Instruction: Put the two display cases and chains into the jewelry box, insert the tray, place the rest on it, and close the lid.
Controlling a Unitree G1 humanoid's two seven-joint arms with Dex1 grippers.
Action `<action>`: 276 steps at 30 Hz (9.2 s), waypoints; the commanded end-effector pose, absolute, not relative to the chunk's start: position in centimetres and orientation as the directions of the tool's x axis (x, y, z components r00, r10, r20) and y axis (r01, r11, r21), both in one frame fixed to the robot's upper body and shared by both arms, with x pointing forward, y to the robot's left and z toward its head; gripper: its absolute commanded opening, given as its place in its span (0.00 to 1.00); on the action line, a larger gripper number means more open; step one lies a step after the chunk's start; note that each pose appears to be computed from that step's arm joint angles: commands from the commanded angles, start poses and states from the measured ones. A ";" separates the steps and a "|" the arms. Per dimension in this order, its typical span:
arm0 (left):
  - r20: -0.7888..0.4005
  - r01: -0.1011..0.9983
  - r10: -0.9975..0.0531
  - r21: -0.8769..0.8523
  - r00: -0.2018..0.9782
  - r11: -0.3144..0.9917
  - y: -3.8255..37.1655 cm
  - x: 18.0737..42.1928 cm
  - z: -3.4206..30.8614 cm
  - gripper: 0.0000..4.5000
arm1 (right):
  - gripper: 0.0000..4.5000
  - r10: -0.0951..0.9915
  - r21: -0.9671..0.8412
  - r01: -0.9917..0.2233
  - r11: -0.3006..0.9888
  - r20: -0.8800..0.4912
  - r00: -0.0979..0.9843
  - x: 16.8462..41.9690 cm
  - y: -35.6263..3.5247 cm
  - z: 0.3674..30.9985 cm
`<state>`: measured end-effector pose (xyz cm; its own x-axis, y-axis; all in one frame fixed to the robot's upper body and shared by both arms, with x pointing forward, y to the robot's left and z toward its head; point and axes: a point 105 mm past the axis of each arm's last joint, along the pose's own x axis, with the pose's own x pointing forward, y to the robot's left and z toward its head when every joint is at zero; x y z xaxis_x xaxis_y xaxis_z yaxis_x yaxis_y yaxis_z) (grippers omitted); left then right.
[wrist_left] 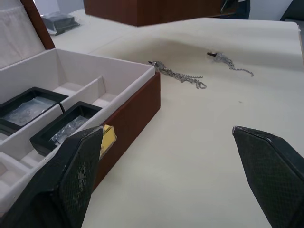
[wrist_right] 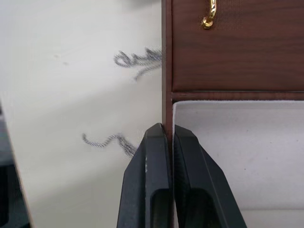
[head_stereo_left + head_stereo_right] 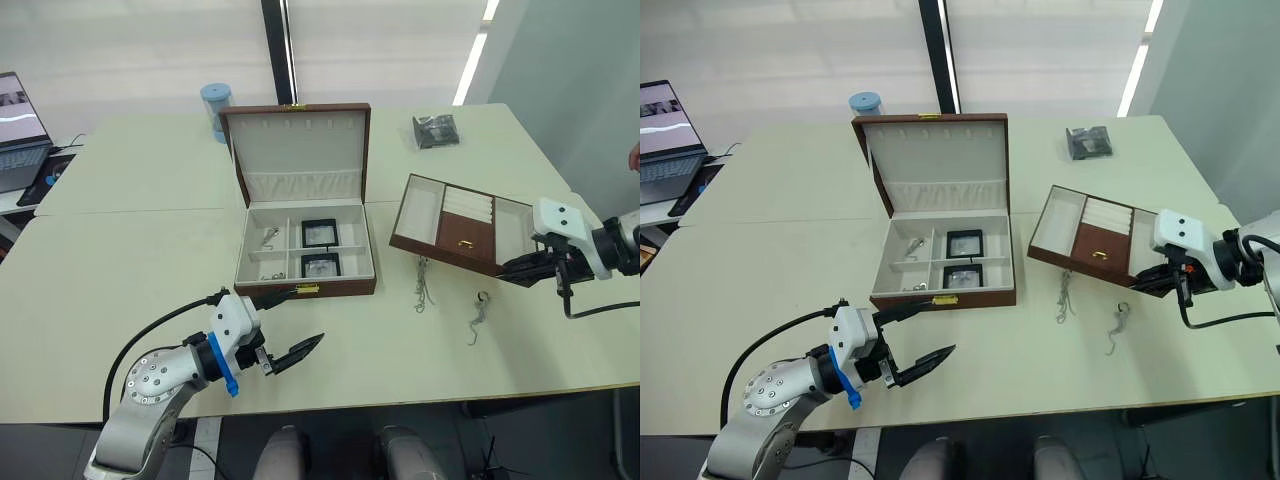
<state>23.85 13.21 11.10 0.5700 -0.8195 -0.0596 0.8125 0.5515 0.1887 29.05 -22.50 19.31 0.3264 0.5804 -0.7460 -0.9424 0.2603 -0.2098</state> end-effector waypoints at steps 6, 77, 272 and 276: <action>0.022 0.721 -0.737 0.190 0.676 0.667 14.4 23.3 12.2 1.00 | 0.01 0.632 -0.230 -0.960 0.158 -0.724 0.278 27.3 -16.9 19.4; 0.087 0.368 -0.376 0.095 0.922 0.925 15.6 19.6 10.9 1.00 | 0.01 0.585 -0.167 -0.982 -0.082 -0.806 0.089 32.2 -0.7 18.6; -0.138 0.871 -0.874 0.246 0.467 0.426 15.2 24.0 11.9 1.00 | 0.99 0.301 -0.083 -0.316 0.945 -0.158 0.941 25.0 -22.7 7.6; -0.139 0.885 -0.892 0.257 0.431 0.388 14.1 23.9 11.7 1.00 | 0.99 0.286 -0.106 -0.315 0.943 -0.220 0.933 24.8 -22.3 6.2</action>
